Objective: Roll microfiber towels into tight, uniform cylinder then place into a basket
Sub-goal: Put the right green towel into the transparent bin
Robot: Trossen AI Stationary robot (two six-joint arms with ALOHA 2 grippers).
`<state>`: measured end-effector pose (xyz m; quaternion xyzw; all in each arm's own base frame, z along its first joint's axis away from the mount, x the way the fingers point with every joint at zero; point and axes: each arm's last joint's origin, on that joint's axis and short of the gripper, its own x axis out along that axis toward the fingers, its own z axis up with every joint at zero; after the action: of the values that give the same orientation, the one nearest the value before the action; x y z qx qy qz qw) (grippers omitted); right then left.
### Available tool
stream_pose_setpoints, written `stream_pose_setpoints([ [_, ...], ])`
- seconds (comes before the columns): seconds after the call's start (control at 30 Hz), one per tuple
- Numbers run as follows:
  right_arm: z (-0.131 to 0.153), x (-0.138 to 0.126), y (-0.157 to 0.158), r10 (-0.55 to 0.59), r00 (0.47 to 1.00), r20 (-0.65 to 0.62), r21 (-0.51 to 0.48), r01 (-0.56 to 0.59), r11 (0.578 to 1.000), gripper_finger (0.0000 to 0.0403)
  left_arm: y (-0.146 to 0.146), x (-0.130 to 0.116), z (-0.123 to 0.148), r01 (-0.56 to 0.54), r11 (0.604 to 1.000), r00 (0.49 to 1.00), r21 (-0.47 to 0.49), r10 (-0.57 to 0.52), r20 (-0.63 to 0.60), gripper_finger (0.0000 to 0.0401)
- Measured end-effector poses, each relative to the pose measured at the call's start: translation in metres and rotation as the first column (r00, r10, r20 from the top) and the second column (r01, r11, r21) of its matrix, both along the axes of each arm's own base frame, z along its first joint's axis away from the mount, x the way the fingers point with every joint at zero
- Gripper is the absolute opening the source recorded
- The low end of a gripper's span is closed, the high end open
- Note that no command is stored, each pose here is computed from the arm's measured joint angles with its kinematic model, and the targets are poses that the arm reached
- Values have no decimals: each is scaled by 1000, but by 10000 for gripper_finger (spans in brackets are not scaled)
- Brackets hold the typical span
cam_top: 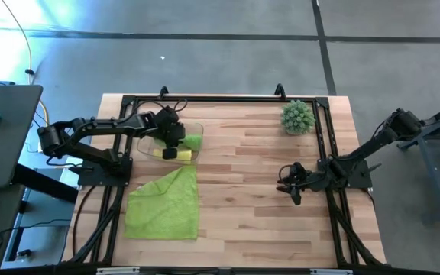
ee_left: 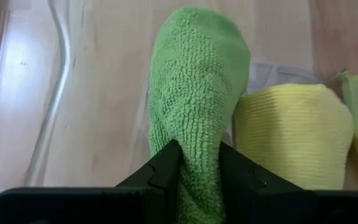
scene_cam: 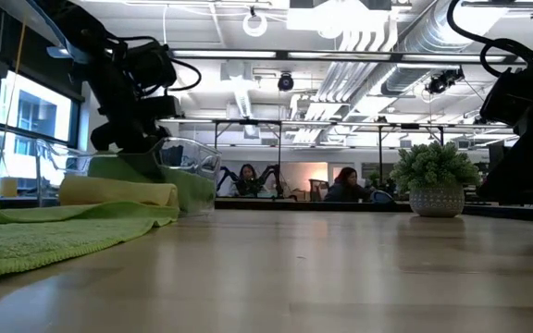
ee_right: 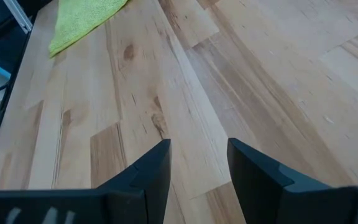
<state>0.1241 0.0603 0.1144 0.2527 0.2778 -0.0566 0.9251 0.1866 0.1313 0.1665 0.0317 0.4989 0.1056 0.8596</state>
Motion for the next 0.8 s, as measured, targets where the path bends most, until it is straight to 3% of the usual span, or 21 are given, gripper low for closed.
stream_pose_setpoints([
  [0.43,0,0,0,0,1000,0,0,0,1000,149,-5,6,-5,-37,998,999,-58,37,6,116],
  [0.8,0,0,0,0,1000,0,0,0,1000,149,-3,10,-14,-74,994,997,-82,72,-23,219],
])
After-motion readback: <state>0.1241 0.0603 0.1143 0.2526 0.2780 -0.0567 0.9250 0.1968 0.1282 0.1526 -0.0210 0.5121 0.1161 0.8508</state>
